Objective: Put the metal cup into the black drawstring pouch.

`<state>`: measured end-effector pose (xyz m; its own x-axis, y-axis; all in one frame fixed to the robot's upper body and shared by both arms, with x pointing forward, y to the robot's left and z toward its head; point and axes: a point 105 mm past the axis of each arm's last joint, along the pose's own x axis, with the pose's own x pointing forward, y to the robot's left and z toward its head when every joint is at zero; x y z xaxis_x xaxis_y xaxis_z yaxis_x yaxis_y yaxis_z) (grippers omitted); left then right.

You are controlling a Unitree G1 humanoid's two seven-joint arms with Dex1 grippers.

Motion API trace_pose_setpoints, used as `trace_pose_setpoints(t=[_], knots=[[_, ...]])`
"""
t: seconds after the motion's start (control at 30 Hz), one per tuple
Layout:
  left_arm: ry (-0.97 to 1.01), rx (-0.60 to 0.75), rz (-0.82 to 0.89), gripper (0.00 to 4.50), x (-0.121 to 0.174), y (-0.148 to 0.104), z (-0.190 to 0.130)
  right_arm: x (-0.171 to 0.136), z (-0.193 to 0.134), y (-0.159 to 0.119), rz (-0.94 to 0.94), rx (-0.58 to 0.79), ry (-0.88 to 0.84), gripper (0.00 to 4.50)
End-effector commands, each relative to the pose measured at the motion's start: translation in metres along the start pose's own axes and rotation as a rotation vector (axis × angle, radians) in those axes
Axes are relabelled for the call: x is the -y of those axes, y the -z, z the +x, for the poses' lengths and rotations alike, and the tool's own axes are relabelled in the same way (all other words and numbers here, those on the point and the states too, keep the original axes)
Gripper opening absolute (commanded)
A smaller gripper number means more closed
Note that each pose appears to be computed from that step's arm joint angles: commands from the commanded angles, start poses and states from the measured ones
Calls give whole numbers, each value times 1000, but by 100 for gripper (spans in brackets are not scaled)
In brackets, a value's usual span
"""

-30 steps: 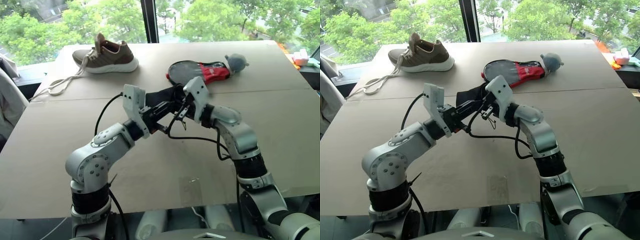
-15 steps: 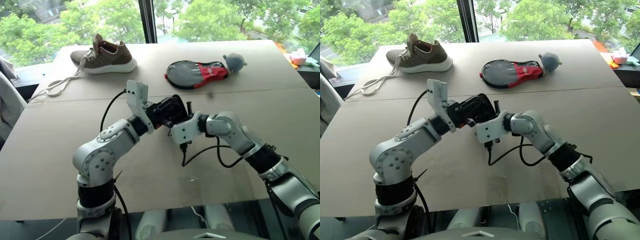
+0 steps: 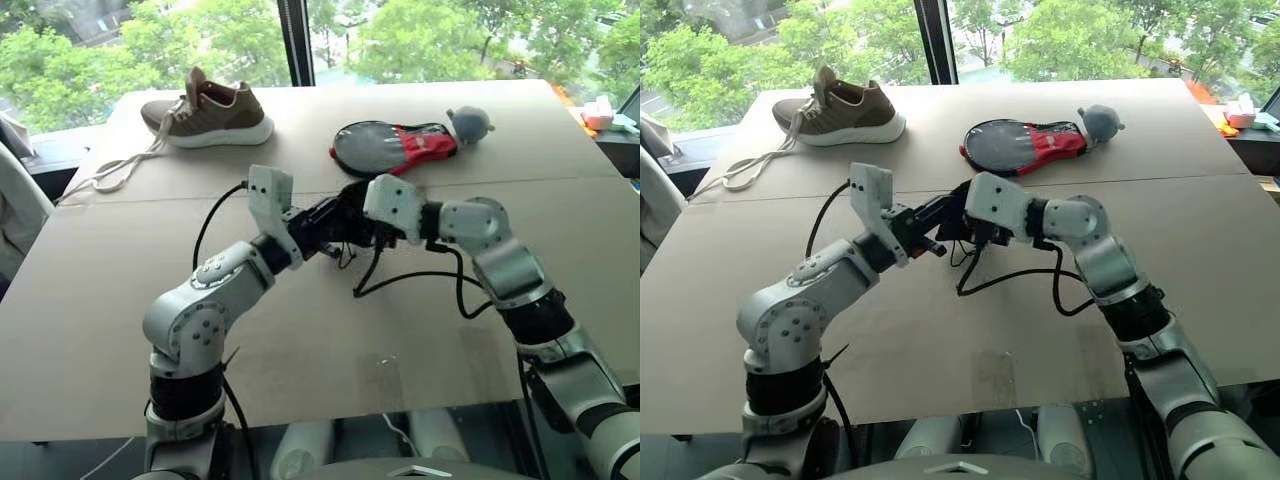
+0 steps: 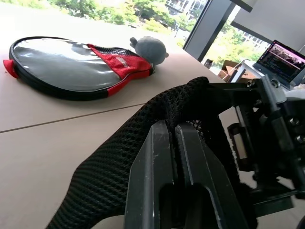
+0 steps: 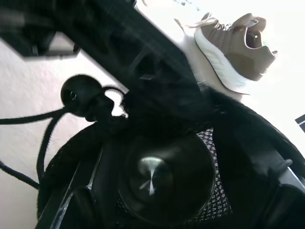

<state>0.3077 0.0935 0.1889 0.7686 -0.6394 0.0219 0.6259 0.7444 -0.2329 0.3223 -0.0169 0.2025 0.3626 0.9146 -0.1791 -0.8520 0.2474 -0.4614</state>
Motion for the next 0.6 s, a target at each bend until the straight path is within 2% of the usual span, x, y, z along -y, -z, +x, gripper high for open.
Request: trace_pose_setpoints(t=[0.03,0.17,0.3,0.37,0.43,0.6], knots=[[8,3,23,0,2,0,-1,14,-16,-18,134,58,78,307],[15,7,19,0,2,0,2,18,-19,-10,310,35,129,307],[-2,26,5,0,-2,-4,3,21,-28,-14,478,96,139,307],[-11,38,-12,0,-4,-6,3,29,-39,-15,452,111,172,307],[-13,47,-25,0,-5,-8,3,32,-48,-16,318,107,185,307],[-29,130,-110,0,-7,-24,5,28,-63,-23,330,187,131,307]])
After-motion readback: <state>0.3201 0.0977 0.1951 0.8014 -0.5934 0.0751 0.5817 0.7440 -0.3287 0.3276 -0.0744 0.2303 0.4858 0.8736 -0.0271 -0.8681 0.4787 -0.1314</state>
